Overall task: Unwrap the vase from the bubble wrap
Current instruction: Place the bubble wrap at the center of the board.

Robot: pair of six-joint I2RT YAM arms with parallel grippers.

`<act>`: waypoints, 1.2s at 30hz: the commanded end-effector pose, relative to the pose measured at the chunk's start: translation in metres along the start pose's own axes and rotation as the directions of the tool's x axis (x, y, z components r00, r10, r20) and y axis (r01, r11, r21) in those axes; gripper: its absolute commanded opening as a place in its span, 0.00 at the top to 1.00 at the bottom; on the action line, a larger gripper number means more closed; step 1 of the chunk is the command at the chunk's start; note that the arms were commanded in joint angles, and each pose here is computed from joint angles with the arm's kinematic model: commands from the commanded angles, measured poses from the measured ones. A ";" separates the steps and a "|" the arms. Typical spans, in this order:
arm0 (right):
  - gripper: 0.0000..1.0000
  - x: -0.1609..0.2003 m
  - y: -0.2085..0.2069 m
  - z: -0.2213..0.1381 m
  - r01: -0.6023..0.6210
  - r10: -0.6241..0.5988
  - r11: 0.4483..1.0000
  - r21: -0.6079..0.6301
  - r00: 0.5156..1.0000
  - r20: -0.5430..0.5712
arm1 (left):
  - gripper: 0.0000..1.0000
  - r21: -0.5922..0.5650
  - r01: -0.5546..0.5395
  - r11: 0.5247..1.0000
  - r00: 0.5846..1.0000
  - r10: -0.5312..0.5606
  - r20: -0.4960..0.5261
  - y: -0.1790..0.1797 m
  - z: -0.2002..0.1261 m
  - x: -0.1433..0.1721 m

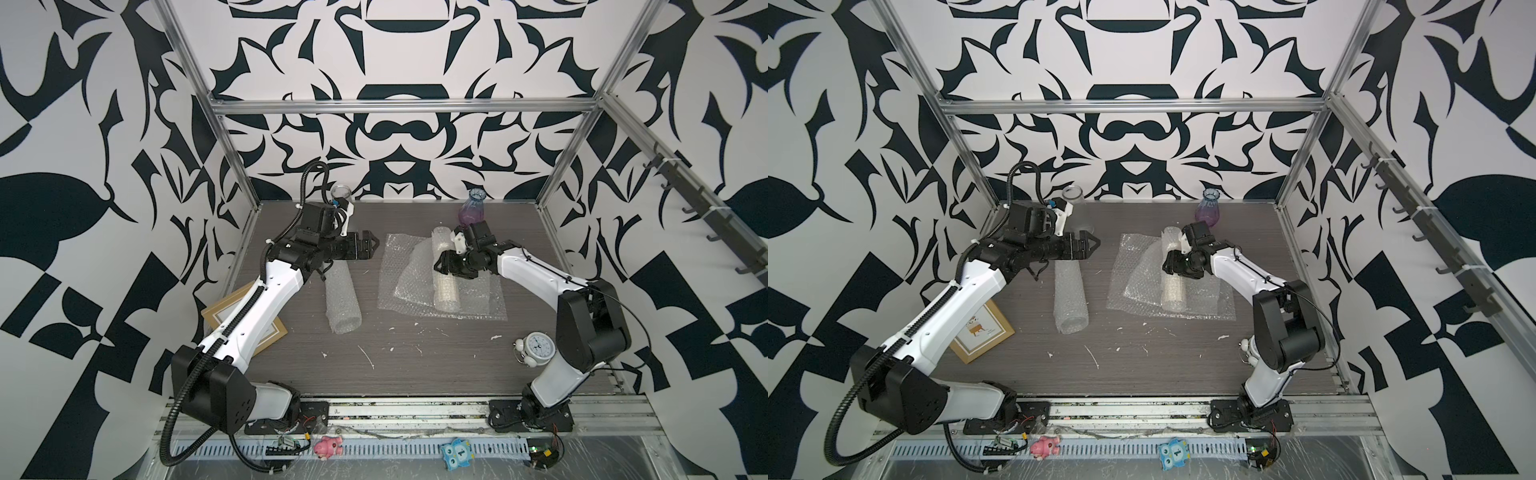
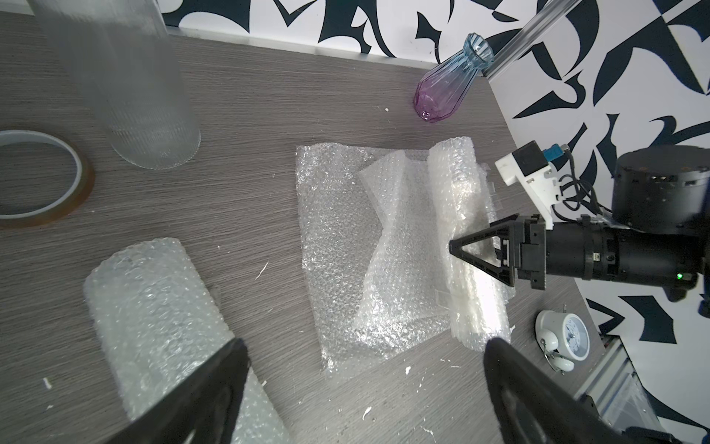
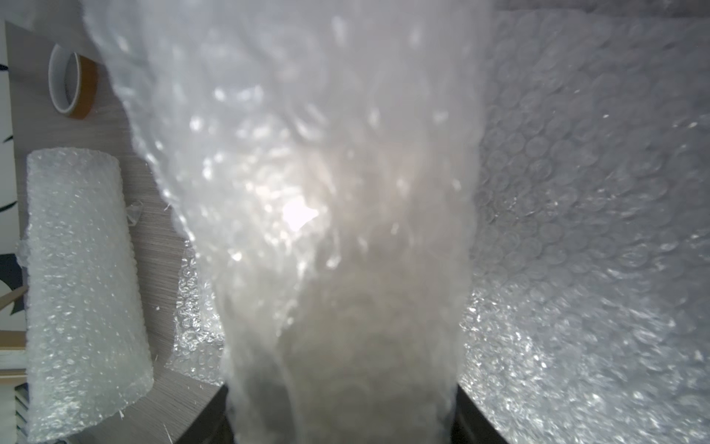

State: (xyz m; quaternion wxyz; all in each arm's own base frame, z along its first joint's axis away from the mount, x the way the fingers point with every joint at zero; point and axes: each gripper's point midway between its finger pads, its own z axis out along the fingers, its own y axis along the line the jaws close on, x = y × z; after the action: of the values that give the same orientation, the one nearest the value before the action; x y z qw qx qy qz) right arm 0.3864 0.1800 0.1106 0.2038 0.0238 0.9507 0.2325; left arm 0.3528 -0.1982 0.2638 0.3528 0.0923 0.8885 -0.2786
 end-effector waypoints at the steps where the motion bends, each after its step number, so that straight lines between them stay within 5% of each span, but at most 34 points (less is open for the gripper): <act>1: 0.66 -0.036 0.021 -0.026 -0.013 0.024 0.996 -0.088 0.992 0.124 | 0.01 0.017 0.000 1.000 1.000 0.000 0.008 -0.002 -0.003 0.000; 23: 0.60 -0.019 -0.003 0.034 -0.031 0.025 0.998 -0.060 0.996 -0.091 | 0.01 0.023 0.015 1.000 1.000 -0.014 -0.017 -0.001 0.004 0.004; 30: 0.40 -0.008 -0.010 0.043 -0.041 0.034 0.998 -0.050 0.991 -0.131 | 0.01 0.025 0.016 1.000 1.000 -0.015 -0.020 -0.001 0.005 0.004; 36: 0.21 -0.031 -0.001 0.016 -0.008 0.007 0.999 -0.037 1.000 -0.024 | 0.01 0.025 0.022 0.999 0.999 -0.021 -0.036 0.001 0.010 0.007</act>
State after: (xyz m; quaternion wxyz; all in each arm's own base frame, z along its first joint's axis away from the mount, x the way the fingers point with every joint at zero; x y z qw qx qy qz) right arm 0.4066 0.1821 0.0594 0.1277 0.0369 0.9601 0.2460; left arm 0.3519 -0.2018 0.2610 0.3445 0.0960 0.8887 -0.2868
